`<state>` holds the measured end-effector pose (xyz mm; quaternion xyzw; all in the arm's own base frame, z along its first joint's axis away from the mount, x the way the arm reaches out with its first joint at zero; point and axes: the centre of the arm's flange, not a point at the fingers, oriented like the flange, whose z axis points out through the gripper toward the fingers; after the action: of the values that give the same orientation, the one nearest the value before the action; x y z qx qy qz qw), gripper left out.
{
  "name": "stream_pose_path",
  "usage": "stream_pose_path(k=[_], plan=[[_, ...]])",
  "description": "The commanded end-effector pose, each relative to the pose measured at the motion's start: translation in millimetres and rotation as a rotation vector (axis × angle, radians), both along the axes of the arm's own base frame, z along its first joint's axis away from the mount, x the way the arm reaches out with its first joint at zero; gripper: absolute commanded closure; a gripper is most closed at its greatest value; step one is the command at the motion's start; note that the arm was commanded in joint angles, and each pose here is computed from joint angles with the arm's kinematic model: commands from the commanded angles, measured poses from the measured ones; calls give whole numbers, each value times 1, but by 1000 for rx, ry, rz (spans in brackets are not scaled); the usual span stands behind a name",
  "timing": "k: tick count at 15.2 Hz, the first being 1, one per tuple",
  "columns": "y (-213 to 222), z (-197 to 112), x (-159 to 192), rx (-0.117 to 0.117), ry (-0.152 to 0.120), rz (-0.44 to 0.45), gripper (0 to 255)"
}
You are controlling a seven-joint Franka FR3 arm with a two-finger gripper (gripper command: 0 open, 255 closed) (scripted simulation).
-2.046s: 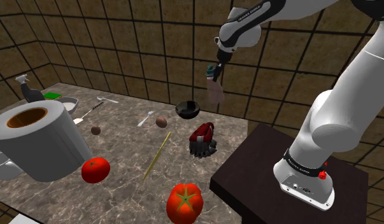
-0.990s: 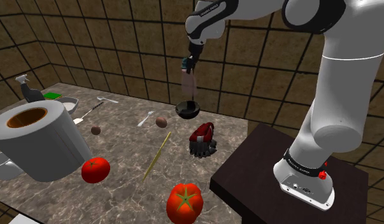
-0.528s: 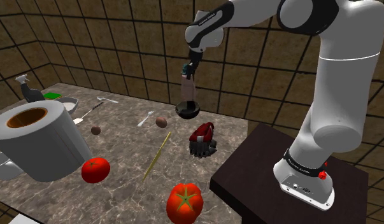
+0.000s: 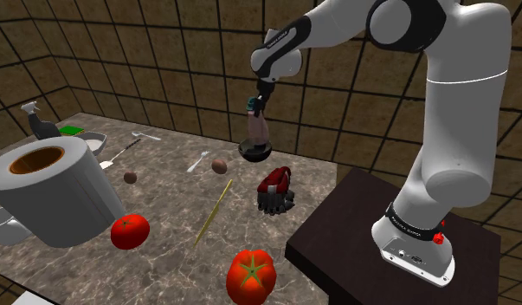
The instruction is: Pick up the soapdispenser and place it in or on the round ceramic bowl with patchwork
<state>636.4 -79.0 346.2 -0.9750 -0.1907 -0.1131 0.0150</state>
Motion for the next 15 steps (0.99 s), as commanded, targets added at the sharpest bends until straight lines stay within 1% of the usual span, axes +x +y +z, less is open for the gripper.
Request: stream_pose_path(k=[1,3,11,12,15], plan=[[1,-10,0,0,-1,0,255],[1,-21,0,0,-1,0,255],[1,-21,0,0,-1,0,255],[1,-21,0,0,-1,0,0],[1,-21,0,0,-1,0,0]])
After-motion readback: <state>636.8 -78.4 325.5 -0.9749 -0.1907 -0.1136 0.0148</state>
